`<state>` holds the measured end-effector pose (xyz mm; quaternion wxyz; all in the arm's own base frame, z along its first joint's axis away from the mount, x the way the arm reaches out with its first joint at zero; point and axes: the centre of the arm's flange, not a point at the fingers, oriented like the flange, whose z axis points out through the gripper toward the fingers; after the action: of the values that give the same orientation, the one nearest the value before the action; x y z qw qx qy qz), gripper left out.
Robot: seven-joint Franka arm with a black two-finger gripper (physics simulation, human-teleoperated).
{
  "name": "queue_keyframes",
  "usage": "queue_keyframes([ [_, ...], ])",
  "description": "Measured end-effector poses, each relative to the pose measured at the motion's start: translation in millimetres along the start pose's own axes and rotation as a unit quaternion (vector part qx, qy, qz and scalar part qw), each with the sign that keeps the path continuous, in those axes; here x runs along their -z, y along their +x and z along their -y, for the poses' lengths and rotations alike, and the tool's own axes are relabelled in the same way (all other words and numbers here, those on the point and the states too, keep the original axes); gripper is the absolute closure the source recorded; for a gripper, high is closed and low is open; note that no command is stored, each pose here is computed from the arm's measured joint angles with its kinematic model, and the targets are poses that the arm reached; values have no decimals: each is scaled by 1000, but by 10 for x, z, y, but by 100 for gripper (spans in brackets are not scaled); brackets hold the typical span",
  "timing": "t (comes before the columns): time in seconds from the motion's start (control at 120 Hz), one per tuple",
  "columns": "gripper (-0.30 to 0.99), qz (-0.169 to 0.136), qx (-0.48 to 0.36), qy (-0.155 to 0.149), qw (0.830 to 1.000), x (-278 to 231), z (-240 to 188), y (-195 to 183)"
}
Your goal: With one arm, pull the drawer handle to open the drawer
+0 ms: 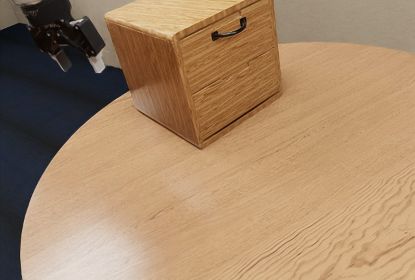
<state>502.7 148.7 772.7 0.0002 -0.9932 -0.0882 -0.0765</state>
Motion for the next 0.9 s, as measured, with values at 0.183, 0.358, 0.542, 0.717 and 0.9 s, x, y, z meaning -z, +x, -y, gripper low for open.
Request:
queue_keyframes([
  [0.183, 0, 30, -70, -41, 996, -279, -927, 82],
  [0.358, 0, 2, -235, 19, 972, -447, -2721, -182],
  [0.542, 0, -44, -254, 74, 963, -799, -2488, 521],
  [0.717, 0, -90, -277, 79, 953, -689, -2060, 977],
  [0.9, 0, -87, -325, 78, 939, -888, -2073, 1142],
])
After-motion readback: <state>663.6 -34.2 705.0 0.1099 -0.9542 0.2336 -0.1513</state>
